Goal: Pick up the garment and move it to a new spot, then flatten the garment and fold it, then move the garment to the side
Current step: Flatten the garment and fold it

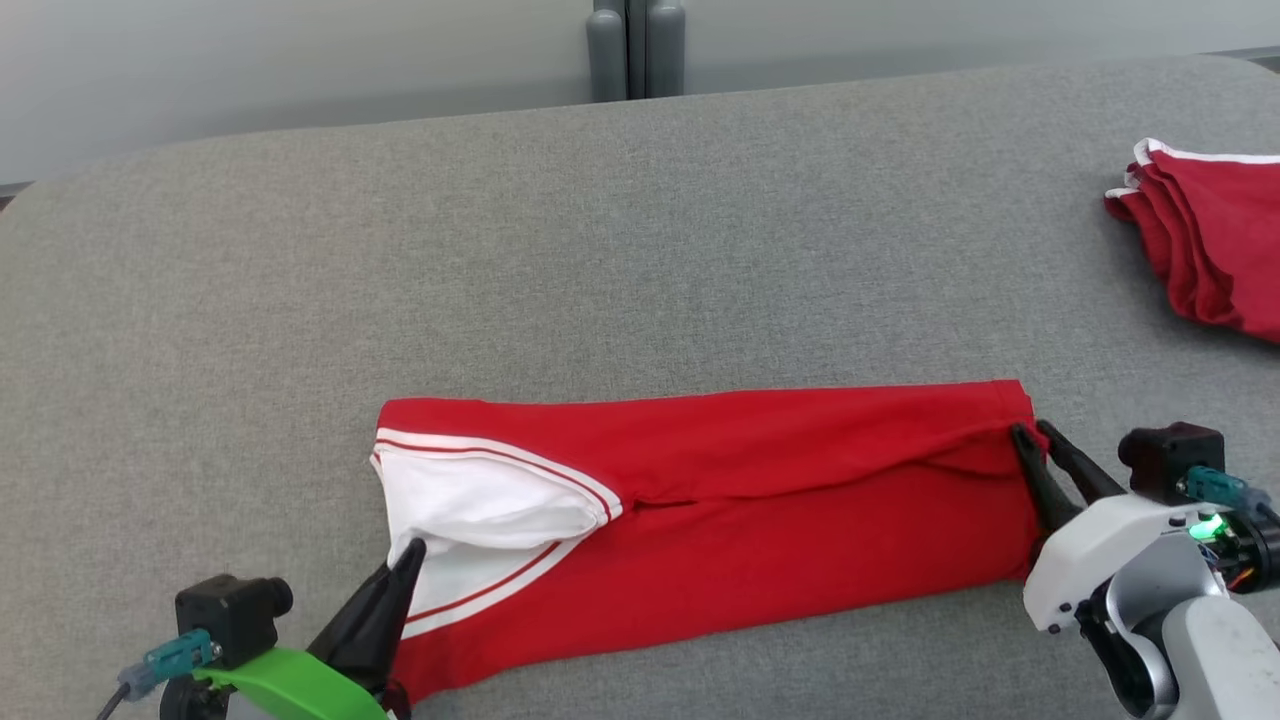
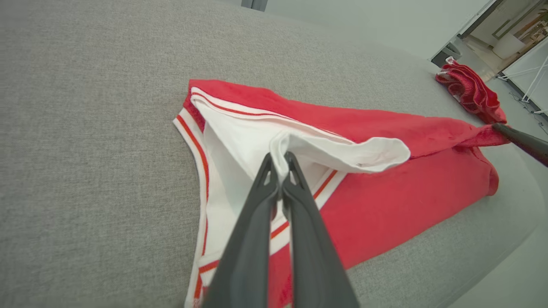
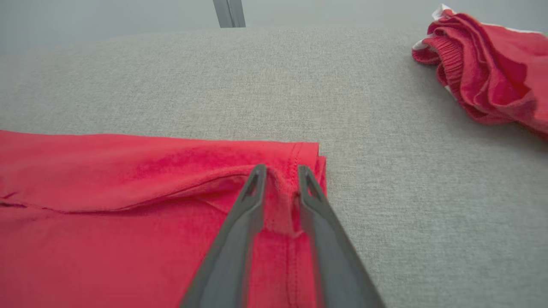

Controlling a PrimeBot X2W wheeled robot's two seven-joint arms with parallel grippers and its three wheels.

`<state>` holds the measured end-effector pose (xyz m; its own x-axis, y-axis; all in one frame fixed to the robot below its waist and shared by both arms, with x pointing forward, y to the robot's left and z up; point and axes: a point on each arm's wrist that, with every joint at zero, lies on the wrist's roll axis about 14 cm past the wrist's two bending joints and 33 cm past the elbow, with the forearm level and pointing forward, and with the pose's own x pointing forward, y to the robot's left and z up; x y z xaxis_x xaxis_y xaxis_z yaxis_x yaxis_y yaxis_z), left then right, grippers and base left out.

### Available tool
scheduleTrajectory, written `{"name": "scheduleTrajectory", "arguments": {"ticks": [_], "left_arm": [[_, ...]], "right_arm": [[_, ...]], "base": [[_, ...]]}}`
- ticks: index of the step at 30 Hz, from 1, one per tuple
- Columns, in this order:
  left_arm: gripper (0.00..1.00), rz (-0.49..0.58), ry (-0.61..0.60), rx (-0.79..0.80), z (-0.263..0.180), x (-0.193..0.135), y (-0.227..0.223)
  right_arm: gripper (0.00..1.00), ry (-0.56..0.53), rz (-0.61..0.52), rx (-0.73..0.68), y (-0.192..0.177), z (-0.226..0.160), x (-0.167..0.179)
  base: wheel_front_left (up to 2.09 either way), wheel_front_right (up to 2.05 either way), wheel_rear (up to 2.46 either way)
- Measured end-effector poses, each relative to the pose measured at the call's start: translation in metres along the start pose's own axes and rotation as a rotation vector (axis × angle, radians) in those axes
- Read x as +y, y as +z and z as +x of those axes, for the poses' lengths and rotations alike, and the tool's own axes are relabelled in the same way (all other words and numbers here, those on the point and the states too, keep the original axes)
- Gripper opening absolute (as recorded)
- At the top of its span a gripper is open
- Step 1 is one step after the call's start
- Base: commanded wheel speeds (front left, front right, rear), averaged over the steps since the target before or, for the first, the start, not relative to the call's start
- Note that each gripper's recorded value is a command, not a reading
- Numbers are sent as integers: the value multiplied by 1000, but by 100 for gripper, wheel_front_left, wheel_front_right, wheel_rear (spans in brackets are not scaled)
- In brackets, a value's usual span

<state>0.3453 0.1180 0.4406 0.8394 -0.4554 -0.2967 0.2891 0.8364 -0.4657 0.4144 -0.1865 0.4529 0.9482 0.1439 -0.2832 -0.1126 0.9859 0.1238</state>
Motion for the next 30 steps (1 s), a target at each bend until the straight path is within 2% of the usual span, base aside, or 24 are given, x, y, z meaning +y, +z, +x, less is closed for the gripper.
{"name": "scheduleTrajectory", "arguments": {"ticks": [6,11,20,24,30], "left_arm": [[100,-42,108,-27,-15,23,-6],[100,-34,146,-140,-16,27,15],[100,18,151,-272,-11,12,36],[100,29,172,-302,-12,12,38],[100,35,205,-322,-17,18,38]], "right_arm": [[100,-66,24,-25,-6,-23,-13],[100,-116,23,-71,2,-36,-24],[100,-97,19,-104,11,-33,-11],[100,-89,-39,-114,10,-27,-8],[100,-102,-44,-55,-19,-23,-7]], "base": [[0,0,0],[0,0,0],[0,0,0],[0,0,0],[0,0,0]]}}
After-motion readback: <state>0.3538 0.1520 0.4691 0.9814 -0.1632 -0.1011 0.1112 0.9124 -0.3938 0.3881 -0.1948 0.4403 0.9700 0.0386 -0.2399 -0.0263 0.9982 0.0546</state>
